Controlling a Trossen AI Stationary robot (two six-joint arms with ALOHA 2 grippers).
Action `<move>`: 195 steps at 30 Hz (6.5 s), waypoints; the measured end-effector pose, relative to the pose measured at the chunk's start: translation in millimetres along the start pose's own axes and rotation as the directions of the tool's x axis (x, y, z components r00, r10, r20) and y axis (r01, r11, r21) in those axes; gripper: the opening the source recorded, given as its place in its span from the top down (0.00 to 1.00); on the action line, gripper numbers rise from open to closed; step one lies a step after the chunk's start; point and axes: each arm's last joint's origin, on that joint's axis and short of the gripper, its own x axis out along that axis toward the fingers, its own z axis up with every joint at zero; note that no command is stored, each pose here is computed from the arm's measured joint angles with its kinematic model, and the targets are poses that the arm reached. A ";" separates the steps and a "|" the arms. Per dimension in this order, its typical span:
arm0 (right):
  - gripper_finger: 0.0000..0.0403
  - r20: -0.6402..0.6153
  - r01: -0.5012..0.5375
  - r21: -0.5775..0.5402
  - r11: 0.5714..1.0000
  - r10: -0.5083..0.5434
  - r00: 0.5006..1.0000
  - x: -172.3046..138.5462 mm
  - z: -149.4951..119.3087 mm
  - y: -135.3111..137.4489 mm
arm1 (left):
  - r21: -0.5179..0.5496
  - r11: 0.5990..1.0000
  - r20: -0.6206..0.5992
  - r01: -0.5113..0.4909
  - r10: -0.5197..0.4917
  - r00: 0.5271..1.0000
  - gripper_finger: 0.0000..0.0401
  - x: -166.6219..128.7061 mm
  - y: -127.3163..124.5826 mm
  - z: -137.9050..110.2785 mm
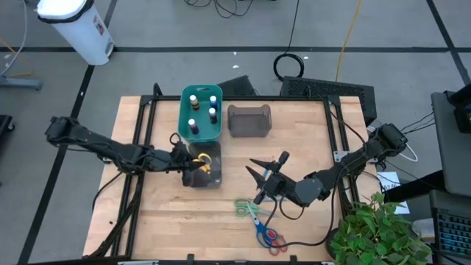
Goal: Pick & Place Paint Supplies
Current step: Put the yellow scissors into the bottom black bin, then put the green scissors into the bottom black bin
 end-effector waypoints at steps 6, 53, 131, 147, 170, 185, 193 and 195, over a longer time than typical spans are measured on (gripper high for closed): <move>0.72 0.000 0.000 0.012 1.000 0.000 1.000 0.0 0.0 0.1 | -0.002 1.000 0.010 0.021 -0.021 1.000 0.92 10.3 -7.2 -5.2; 0.72 0.001 -0.003 -0.002 1.000 0.003 1.000 0.1 0.1 0.2 | 0.240 0.970 -0.020 -0.029 0.035 0.999 0.51 16.0 -4.7 -12.5; 0.73 0.001 -0.004 -0.028 1.000 0.004 1.000 0.1 0.0 0.3 | 0.558 0.807 0.273 -0.196 0.045 0.961 0.23 -28.2 -10.5 22.5; 0.63 -0.020 -0.421 0.159 0.893 0.429 0.903 -4.9 -6.6 18.1 | 0.424 0.895 0.255 -0.138 0.028 0.966 0.22 -27.1 -13.1 19.4; 0.50 -0.177 -0.681 0.462 0.568 0.812 0.556 -39.5 -89.0 51.8 | 0.475 0.866 0.177 -0.158 0.082 0.981 0.22 -5.7 -13.9 4.0; 0.50 0.018 -0.674 0.457 0.581 0.751 0.660 -10.1 -98.7 50.6 | 0.456 0.877 0.204 -0.154 0.065 0.977 0.22 -6.1 -15.7 7.0; 0.51 0.015 -0.672 0.439 0.597 0.743 0.669 -2.2 -110.8 60.0 | 0.458 0.875 0.204 -0.154 0.065 0.977 0.22 -6.1 -15.7 7.0; 0.51 0.013 -0.669 0.444 0.596 0.743 0.670 -2.1 -111.3 60.2 | 0.458 0.875 0.204 -0.154 0.065 0.977 0.22 -6.1 -15.7 7.0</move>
